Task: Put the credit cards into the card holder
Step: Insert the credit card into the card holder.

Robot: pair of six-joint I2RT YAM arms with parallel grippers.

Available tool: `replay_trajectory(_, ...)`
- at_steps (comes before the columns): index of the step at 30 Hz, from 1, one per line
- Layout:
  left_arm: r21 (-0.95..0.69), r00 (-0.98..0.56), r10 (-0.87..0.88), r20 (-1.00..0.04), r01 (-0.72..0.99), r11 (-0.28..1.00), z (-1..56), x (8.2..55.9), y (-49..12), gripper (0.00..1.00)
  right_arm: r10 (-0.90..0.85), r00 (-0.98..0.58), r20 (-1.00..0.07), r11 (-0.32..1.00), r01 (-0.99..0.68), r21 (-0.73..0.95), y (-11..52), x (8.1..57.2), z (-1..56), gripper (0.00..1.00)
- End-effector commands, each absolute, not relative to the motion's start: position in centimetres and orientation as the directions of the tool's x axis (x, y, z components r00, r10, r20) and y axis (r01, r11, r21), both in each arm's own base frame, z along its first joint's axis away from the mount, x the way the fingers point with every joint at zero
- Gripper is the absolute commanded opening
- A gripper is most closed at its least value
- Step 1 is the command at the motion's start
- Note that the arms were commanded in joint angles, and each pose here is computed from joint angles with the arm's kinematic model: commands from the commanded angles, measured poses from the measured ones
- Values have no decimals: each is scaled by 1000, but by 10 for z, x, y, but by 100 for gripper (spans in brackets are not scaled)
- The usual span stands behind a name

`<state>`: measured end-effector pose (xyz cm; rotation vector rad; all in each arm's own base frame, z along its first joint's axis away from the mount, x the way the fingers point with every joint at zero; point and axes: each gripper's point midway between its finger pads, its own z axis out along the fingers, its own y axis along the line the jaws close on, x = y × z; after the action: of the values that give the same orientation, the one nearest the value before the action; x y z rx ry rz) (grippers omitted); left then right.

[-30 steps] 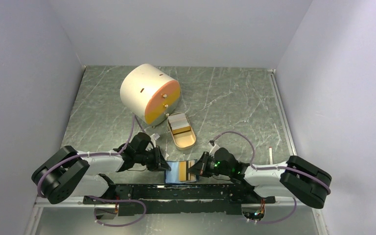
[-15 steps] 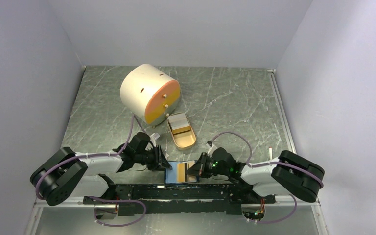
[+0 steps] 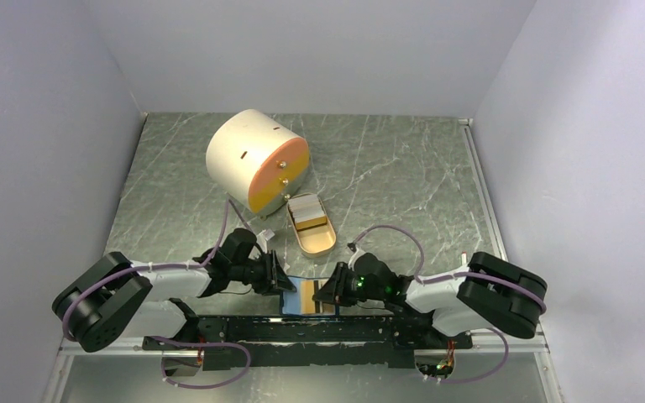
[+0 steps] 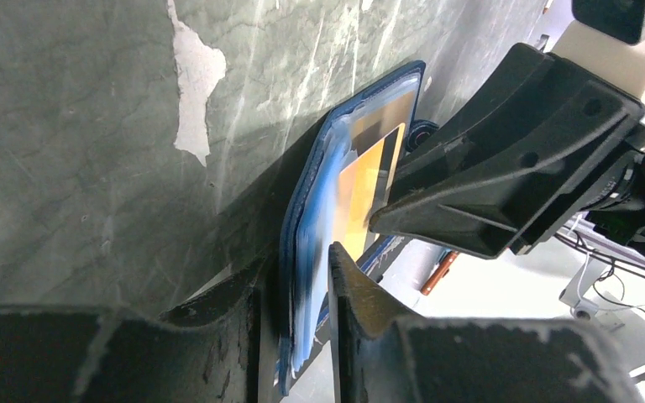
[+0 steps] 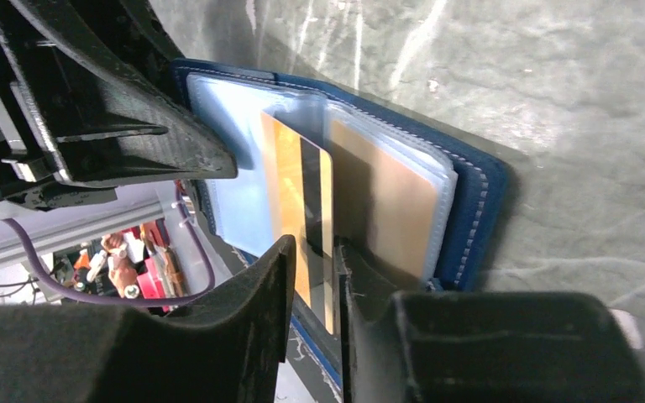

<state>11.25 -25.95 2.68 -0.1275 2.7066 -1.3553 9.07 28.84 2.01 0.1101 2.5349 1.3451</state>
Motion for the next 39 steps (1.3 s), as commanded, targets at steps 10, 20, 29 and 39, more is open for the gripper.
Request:
replay_trajectory(10,-818,-992,-108,-72,-4,575,29,112,-262,26,196,-945,-261,731,-37,681,260,92,6,37)
replay_trajectory(20,-836,-990,-118,-80,2,548,37,112,-264,26,234,-946,-223,647,-19,762,273,91,14,25)
replay_trajectory(29,-836,-992,-118,-46,-27,548,26,104,-259,27,258,-943,-212,628,-3,778,282,93,14,24)
replay_trajectory(39,-866,-993,-110,-43,-18,500,34,102,-264,31,197,-956,-217,648,-39,761,299,88,9,27)
